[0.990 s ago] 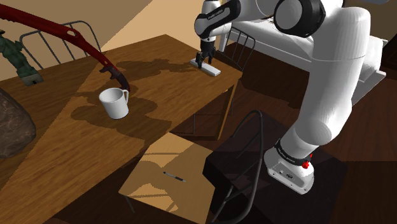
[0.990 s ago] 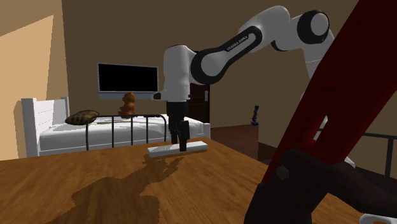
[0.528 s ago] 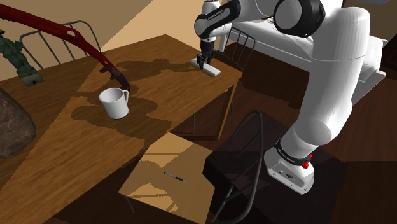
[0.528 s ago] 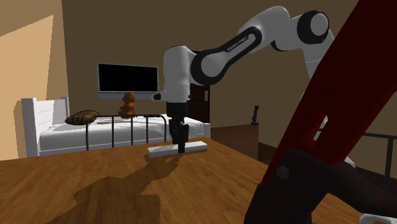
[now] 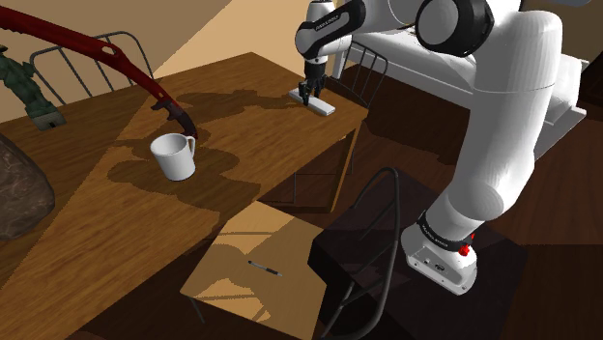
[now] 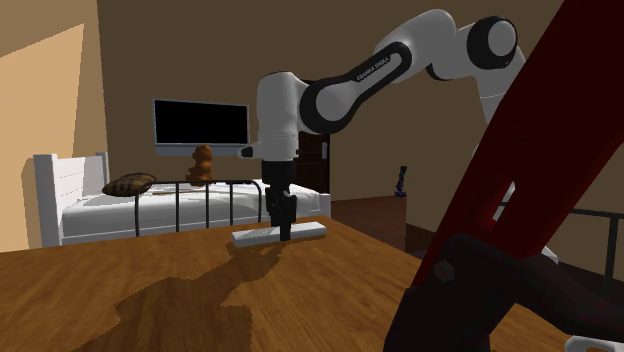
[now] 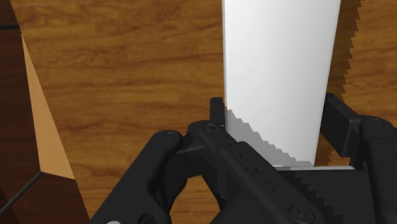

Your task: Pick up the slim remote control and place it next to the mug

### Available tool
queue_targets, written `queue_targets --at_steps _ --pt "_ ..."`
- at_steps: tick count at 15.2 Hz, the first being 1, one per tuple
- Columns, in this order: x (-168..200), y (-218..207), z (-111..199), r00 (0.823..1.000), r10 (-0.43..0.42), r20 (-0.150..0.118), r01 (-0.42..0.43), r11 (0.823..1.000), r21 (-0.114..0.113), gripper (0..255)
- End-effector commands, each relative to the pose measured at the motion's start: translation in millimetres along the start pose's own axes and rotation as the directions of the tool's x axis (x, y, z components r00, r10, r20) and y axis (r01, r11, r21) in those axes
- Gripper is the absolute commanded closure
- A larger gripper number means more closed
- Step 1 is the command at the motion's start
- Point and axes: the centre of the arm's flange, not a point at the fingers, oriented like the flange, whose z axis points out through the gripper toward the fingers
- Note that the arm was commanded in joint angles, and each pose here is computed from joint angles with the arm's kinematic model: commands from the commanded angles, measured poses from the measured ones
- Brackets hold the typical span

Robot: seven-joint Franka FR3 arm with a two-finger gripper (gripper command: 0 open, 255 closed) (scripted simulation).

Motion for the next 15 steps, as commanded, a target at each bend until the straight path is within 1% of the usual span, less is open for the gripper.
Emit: queue_targets --at_steps 1,15 --pt "0.0 0.0 0.1 1.0 0.0 0.0 0.0 1.0 0.0 255" --pt "-1.2 0.7 -73.8 1.0 0.0 0.0 0.0 1.0 0.0 255"
